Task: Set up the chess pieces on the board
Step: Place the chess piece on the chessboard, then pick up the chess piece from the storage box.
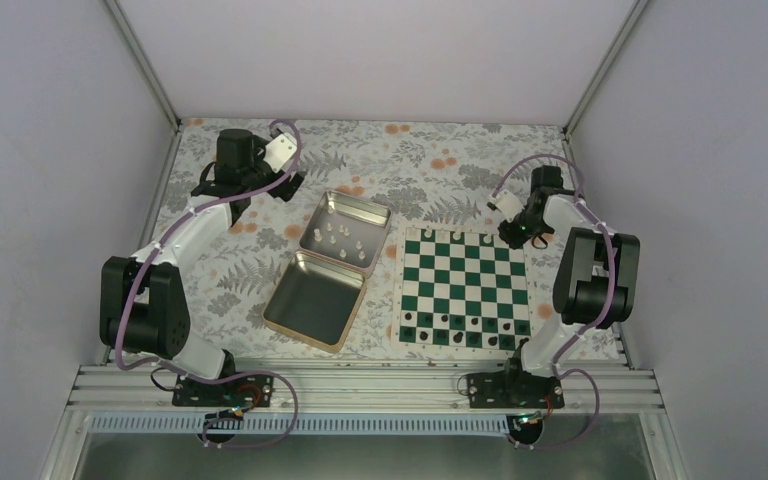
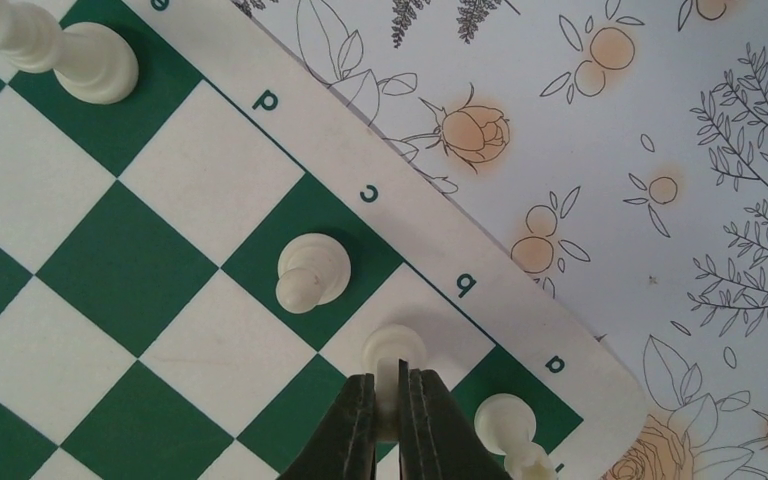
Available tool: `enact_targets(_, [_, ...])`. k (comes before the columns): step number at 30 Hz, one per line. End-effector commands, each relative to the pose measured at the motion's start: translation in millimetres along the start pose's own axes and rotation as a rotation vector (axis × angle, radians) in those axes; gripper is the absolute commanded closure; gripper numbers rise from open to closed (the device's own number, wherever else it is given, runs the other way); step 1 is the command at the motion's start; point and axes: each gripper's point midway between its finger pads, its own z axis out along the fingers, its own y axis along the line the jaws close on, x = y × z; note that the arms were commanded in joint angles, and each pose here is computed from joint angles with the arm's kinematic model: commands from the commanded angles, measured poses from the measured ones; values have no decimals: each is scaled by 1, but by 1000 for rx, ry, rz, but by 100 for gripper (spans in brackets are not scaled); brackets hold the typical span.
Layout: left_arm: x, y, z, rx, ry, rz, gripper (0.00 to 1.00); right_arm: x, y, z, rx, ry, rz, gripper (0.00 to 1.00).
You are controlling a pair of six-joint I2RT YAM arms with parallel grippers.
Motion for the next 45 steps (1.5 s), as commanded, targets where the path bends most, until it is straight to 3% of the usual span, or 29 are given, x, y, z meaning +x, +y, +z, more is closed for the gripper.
enact_targets(1, [-8,2,1,-2,-11,14,0,4,-4,-4,19,2,-10,93])
enact_targets(16, [-7,1,2,-4,-6,17,0,-1,-8,-7,22,-23,-4,77])
enact_targets(23, [-9,2,1,-8,-10,18,0,-60,-1,-49,23,-144,-54,70])
enact_targets(29, [-11,3,-1,-16,-16,20,0,-149,71,-63,-14,-218,-257,70])
enact_targets(36, [-10,5,-1,-25,-10,18,0,-243,174,-52,-177,-364,-449,71])
enact_targets(45, [-9,3,0,-20,-8,12,0,-278,303,4,-386,-422,-641,66])
